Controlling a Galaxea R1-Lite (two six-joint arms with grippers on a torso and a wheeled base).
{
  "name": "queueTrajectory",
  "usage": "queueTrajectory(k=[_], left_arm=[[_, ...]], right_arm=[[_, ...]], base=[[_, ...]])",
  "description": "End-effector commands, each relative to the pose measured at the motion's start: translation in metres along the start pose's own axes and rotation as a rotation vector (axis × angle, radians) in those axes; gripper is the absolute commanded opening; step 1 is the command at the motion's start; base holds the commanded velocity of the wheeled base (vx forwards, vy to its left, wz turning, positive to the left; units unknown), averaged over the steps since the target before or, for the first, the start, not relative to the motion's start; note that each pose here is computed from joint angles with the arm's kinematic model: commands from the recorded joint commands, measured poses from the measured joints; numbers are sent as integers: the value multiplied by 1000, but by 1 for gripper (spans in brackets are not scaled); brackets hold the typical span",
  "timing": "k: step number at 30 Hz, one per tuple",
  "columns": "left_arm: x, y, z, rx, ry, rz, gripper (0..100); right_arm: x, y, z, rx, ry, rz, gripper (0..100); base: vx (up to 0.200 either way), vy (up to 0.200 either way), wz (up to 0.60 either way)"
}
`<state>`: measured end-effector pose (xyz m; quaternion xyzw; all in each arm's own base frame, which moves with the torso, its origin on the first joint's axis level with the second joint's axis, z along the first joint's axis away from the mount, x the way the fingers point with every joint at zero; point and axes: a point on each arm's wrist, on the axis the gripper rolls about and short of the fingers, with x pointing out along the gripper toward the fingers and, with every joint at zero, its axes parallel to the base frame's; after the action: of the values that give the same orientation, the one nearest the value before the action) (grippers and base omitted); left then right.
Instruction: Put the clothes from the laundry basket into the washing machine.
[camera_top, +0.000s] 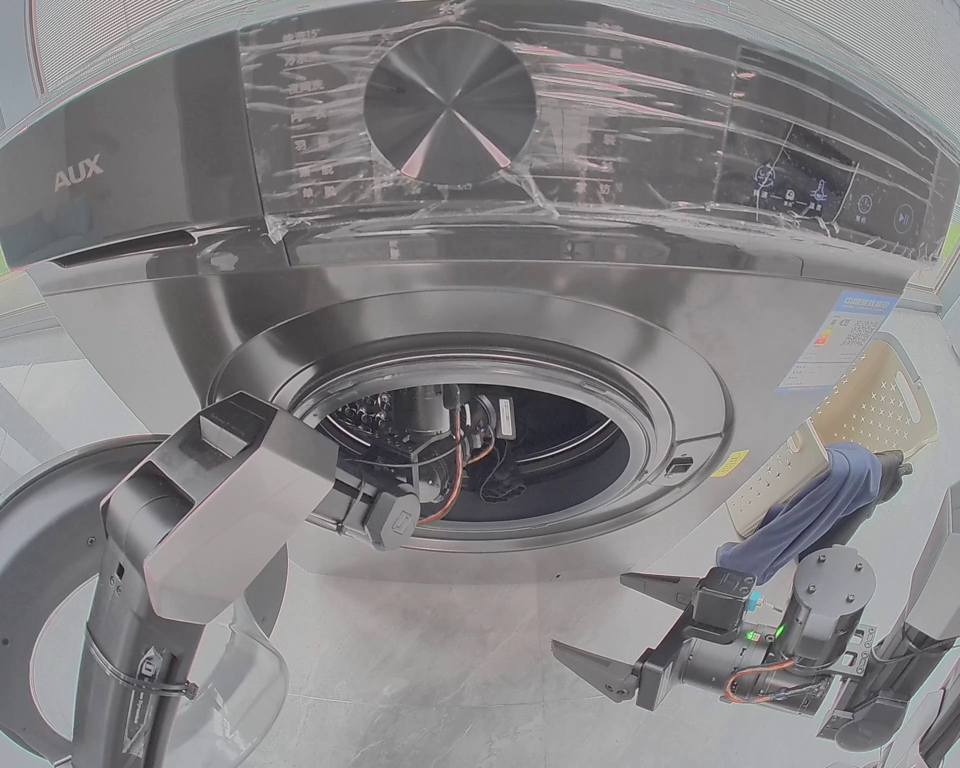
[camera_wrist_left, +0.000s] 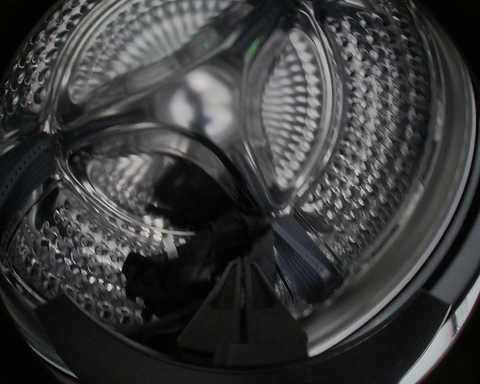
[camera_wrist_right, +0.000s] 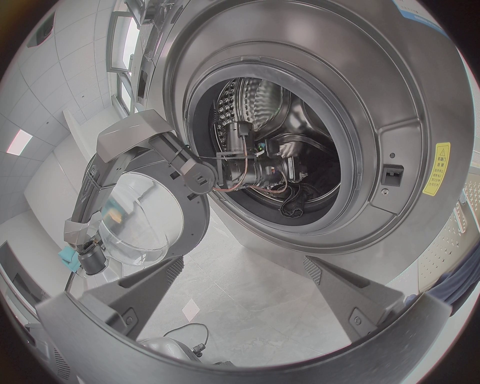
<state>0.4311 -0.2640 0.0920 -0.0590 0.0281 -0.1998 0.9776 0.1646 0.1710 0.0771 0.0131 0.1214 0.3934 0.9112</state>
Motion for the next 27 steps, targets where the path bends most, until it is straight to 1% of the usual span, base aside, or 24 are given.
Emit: queueTrajectory(k=[1, 4, 10, 11, 15, 16, 17, 20, 24, 25, 27], left_arm=[[18, 4, 9, -42, -123, 51, 0], [20, 5, 16, -50, -155, 51, 0], [19, 5, 13, -47, -144, 52, 0], [17, 6, 10, -44, -128, 56, 100], [8, 4, 0, -26, -42, 55, 100], [8, 4, 0, -26, -42, 55, 100], [5, 4, -7, -17, 3, 46, 100], [4, 4, -19, -6, 61, 26, 100], [5, 6, -25, 1, 82, 27, 100], [5, 7, -30, 6, 98, 25, 100], [6, 9, -35, 18, 121, 19, 100]], right_arm=[[0, 0, 0, 2, 2, -1, 100], [0, 0, 0, 2, 2, -1, 100], [0, 0, -1, 1, 4, 0, 100], [0, 0, -1, 1, 2, 2, 100], [0, 0, 0, 2, 2, 0, 100], [0, 0, 0, 2, 2, 0, 100], [0, 0, -1, 1, 5, 2, 100], [2, 0, -3, 3, 16, -1, 100], [2, 0, -3, 3, 16, -1, 100], [2, 0, -3, 2, 16, -1, 100], [2, 0, -3, 2, 14, -1, 100]], base=[[0, 0, 0], [0, 0, 0], [0, 0, 0], [0, 0, 0], [0, 0, 0], [0, 0, 0], [0, 0, 0], [0, 0, 0], [0, 0, 0], [0, 0, 0], [0, 0, 0]])
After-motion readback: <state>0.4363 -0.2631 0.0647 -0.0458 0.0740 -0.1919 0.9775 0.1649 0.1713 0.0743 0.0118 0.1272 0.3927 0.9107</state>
